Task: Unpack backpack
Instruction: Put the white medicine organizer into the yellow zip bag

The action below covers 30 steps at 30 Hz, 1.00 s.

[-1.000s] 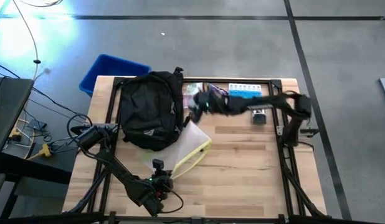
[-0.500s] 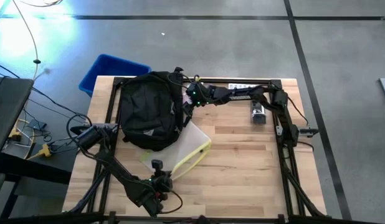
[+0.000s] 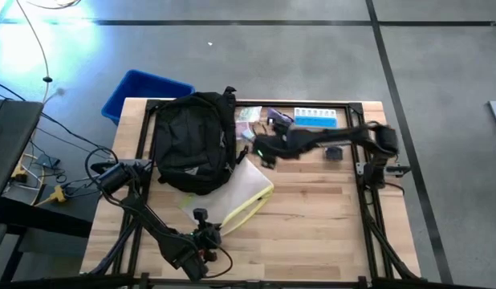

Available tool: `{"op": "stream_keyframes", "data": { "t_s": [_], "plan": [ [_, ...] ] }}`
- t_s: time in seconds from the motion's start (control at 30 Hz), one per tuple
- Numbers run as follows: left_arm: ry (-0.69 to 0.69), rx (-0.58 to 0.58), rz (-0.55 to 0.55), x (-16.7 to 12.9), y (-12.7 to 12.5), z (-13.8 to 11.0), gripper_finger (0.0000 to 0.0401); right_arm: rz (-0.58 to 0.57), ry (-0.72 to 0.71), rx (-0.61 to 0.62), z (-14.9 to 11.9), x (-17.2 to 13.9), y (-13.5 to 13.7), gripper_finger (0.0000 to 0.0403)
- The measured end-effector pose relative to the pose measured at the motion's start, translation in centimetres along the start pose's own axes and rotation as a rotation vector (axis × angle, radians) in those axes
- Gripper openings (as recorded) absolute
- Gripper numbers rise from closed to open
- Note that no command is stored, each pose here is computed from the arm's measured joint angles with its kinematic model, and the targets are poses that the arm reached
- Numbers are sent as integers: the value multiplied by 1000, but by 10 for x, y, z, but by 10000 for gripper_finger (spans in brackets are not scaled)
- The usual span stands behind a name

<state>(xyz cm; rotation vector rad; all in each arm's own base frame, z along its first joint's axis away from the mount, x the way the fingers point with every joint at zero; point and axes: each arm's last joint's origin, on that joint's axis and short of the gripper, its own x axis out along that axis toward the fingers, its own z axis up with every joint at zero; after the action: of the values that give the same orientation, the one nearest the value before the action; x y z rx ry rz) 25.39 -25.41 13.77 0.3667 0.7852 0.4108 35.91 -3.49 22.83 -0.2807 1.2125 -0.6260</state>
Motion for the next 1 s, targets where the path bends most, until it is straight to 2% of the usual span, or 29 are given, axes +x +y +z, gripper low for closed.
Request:
{"op": "stream_keyframes", "data": {
  "t_s": [0.13, 0.3, 0.4, 0.5, 0.6, 0.7, 0.87, 0.93, 1.0],
  "plan": [
    [-97, -30, 38, -5, -3, 6, 0, -134, 58, -7, -54, -19, 13, 340],
    [-221, -6, 119, -15, -2, 36, 0, -163, 76, 82, -114, -19, 11, 328],
    [-273, 15, 204, -14, 5, 55, 0, -169, 91, 128, -130, -7, -1, 325],
    [-272, 59, 275, -5, 15, 70, 0, -125, 121, 114, -129, 12, -19, 325],
    [-229, 88, 302, 10, 25, 78, 0, -59, 123, 113, -119, 32, -47, 325],
    [-178, 92, 308, 23, 34, 80, 0, -9, 101, 174, -106, 50, -91, 325],
    [-109, 104, 294, 35, 43, 80, 0, 92, 76, 423, -107, 77, -174, 325],
    [-98, 121, 299, 36, 44, 78, 0, 116, 101, 552, -117, 92, -195, 325],
    [-84, 145, 305, 36, 46, 77, 0, 112, 168, 634, -130, 110, -204, 325]
  ]
}}
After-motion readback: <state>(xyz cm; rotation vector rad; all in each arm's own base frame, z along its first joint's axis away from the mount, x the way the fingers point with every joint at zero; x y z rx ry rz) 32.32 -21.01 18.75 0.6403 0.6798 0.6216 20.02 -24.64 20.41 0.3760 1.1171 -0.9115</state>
